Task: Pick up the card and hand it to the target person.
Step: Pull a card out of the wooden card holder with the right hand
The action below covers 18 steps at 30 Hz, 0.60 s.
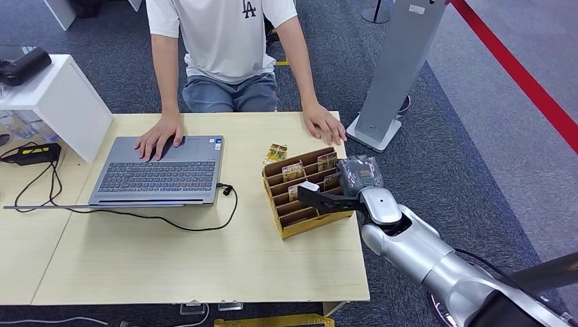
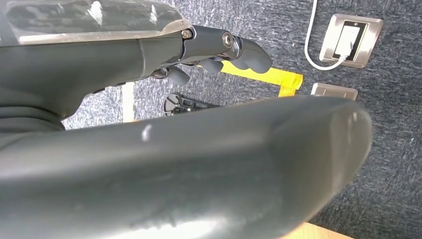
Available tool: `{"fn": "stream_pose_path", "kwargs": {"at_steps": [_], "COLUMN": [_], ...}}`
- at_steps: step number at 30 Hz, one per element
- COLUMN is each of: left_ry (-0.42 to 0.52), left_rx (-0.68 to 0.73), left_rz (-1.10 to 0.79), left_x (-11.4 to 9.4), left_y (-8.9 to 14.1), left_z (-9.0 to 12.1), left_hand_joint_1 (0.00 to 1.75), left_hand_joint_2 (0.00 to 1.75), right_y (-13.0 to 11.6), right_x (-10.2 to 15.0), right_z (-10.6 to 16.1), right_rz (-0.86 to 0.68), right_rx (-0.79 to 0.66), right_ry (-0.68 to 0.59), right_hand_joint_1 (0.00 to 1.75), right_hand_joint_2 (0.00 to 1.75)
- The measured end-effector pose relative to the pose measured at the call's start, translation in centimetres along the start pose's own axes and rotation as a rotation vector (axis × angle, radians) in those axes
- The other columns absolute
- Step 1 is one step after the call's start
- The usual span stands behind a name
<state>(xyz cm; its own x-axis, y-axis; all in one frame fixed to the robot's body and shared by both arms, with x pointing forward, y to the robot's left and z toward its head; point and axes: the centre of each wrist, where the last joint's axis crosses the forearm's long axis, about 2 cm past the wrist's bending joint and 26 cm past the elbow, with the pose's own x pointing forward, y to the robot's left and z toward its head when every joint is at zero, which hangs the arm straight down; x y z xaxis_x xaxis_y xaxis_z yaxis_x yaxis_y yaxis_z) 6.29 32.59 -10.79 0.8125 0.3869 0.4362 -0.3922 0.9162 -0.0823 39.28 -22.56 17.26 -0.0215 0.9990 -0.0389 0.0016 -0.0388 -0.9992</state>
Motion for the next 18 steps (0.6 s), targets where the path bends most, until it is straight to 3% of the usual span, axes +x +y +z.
{"fn": "stream_pose_path", "kwargs": {"at_steps": [18], "left_ry": [0.000], "left_rx": [-0.009], "left_rz": [-0.007], "left_x": [-0.01], "left_y": [-0.02], "left_z": [0.00], "left_hand_joint_1": [0.00], "left_hand_joint_2": [0.00], "right_y": [0.00], "right_x": [0.19], "right_z": [0.10], "right_rz": [-0.003], "right_rx": [-0.007], "right_ry": [0.000], "right_hand_joint_1": [1.64], "right_hand_joint_2": [1.75]}}
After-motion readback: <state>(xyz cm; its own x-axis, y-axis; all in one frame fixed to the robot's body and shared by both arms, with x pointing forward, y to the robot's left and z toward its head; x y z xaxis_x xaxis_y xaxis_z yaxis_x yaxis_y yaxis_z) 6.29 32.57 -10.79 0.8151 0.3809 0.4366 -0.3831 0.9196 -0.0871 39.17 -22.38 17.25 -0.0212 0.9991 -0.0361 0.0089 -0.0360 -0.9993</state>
